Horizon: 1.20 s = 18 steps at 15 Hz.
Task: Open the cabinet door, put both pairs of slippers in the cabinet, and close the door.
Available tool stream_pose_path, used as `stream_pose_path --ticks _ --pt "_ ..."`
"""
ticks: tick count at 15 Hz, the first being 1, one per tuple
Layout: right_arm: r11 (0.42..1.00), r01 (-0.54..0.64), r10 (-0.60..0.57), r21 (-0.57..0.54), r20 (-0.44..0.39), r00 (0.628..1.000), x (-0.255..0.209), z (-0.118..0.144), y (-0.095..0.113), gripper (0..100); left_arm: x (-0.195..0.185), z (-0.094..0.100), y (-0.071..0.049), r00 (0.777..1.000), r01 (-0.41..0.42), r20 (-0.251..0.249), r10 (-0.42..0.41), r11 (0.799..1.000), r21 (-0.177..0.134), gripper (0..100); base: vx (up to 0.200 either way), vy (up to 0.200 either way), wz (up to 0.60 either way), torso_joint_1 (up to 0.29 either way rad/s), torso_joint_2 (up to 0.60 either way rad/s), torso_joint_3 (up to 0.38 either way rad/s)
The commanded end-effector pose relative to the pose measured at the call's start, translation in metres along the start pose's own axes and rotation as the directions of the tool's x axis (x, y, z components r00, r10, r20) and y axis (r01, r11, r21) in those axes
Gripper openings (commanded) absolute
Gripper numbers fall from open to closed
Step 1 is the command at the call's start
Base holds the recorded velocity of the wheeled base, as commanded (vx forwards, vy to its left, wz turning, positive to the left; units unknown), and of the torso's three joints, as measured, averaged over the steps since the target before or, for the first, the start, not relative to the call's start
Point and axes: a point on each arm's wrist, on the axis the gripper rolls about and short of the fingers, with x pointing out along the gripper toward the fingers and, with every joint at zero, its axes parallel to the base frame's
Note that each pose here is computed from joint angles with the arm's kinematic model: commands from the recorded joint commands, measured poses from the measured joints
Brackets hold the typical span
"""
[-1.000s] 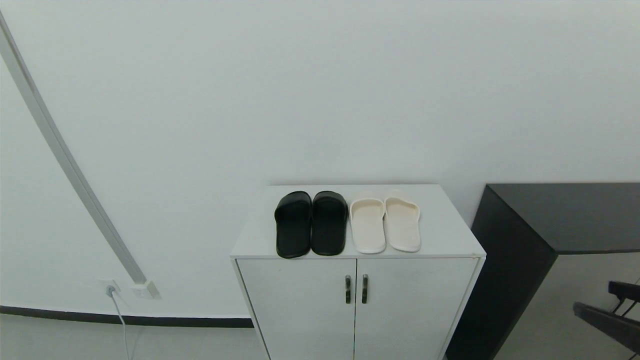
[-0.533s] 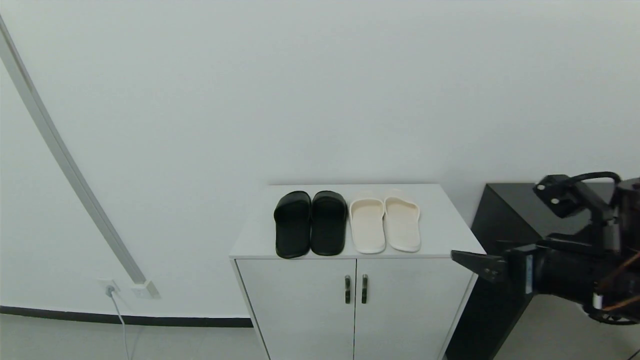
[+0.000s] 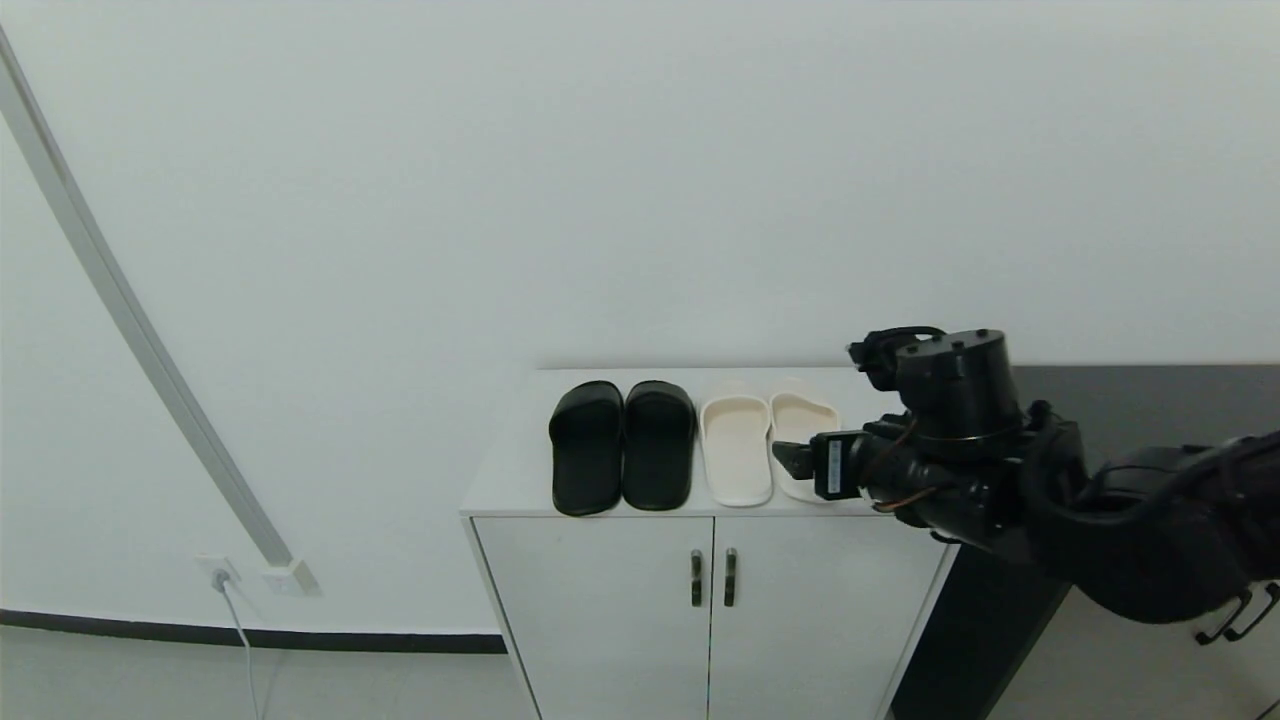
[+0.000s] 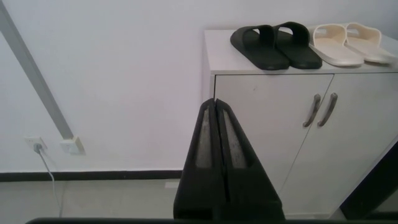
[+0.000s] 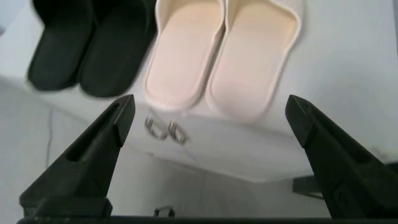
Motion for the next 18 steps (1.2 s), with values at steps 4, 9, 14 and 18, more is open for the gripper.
stream_pose_path --ticks 4,9,14,18 --pt "0.989 0.147 -0.147 -0.002 0.022 0.989 0.090 -0.015 0.020 100 0.000 0.000 0.000 1.000 -0.001 -0.001 0.001 1.000 0.000 0 0.000 0.000 0.00 0.000 0.00 0.000" --pt "0.978 0.206 -0.206 0.015 0.048 0.977 0.137 -0.023 0.019 100 0.000 0.000 0.000 1.000 -0.001 -0.001 0.001 1.000 -0.005 0 0.000 0.000 0.00 0.000 0.00 0.000" --pt "0.970 0.240 -0.243 0.035 0.097 0.965 0.173 -0.021 0.014 100 0.000 0.000 0.000 1.000 -0.002 -0.001 0.002 1.000 -0.006 0 0.000 0.000 0.00 0.000 0.00 0.000" --pt "0.971 0.238 -0.240 0.030 0.157 0.958 0.194 -0.020 0.004 100 0.000 0.000 0.000 1.000 -0.001 -0.001 0.001 1.000 -0.008 0 0.000 0.000 0.00 0.000 0.00 0.000"
